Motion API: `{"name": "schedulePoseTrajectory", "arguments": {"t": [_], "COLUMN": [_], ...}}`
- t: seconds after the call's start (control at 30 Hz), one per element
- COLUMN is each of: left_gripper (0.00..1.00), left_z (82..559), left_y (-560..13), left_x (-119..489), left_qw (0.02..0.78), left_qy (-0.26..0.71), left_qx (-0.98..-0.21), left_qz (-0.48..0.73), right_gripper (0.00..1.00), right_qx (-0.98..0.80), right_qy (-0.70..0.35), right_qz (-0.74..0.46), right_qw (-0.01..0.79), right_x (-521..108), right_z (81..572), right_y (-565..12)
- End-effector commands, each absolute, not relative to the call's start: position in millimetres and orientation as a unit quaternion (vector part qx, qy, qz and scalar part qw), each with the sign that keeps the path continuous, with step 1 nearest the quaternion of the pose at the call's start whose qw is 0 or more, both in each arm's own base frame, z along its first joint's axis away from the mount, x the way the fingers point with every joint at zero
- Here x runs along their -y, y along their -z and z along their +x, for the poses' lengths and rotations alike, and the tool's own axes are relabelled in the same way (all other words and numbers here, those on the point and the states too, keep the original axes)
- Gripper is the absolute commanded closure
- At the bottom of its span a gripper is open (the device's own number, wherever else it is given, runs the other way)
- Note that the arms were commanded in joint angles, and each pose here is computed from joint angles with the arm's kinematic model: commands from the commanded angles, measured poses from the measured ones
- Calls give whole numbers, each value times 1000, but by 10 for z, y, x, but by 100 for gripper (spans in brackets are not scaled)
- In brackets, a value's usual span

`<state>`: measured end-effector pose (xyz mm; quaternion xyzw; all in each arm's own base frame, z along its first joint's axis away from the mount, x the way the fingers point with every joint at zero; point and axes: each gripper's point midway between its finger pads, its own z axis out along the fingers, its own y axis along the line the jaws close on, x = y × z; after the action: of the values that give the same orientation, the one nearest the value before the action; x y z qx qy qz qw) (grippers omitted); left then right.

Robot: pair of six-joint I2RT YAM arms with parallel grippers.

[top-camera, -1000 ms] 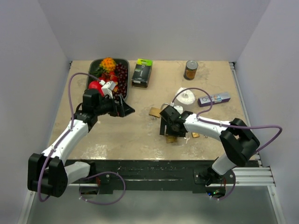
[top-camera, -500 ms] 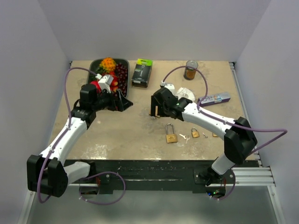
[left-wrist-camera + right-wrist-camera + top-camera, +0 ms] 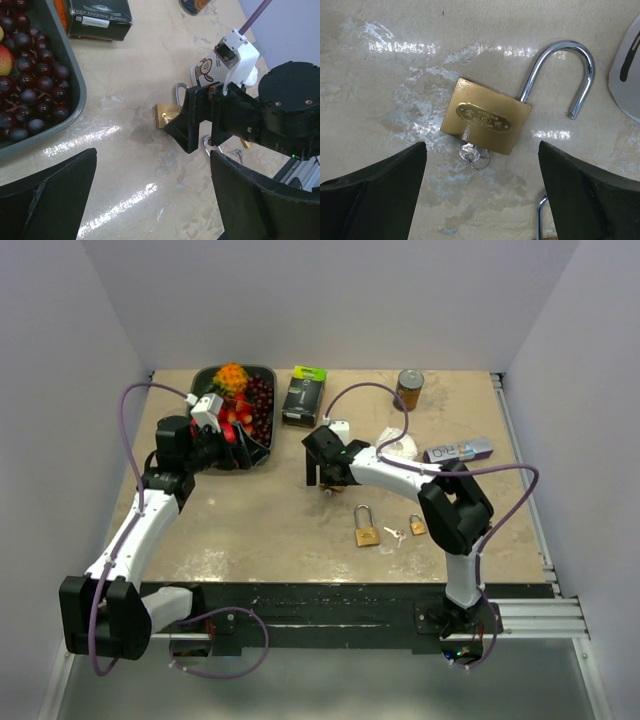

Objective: Lock with the key
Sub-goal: Pick up the lock from the center of the board.

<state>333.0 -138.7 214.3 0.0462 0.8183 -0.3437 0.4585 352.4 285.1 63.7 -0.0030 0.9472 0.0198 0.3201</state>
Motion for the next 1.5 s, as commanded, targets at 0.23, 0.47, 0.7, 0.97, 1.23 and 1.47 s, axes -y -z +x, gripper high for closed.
{"name": "schedulePoseTrajectory", "arguments": {"t": [0.23, 0.47, 0.7, 0.97, 1.23, 1.47], "left_gripper": [1, 1, 1, 1, 1, 1], "left_z": [3430, 3447, 3465, 3497, 3450, 3403], "left_y": [-2296, -2297, -2278, -2263, -2238, -2167], "left_x": [1182, 1109, 1040, 954, 962, 955], "left_qw": [485, 485, 484, 485, 486, 483], "left_qy": [353, 362, 364, 364, 363, 351], "left_qx": [-800, -796, -795, -795, -795, -801], "left_qz": [31, 27, 24, 10, 17, 42], "right_gripper": [4, 4, 7, 46, 73, 100], "right_qx": [-939, -945, -946, -953, -957, -935], "right_qy": [3, 18, 25, 7, -96, -103], "right_qz": [35, 53, 53, 31, -87, -196], "right_qw": [342, 323, 318, 300, 258, 275], "right_x": [-2917, -2809, -2814, -2900, -3279, -3211], "right_z": [3822, 3770, 3818, 3771, 3403, 3256], "right_y": [-585, -399, -252, -204, -314, -534]}}
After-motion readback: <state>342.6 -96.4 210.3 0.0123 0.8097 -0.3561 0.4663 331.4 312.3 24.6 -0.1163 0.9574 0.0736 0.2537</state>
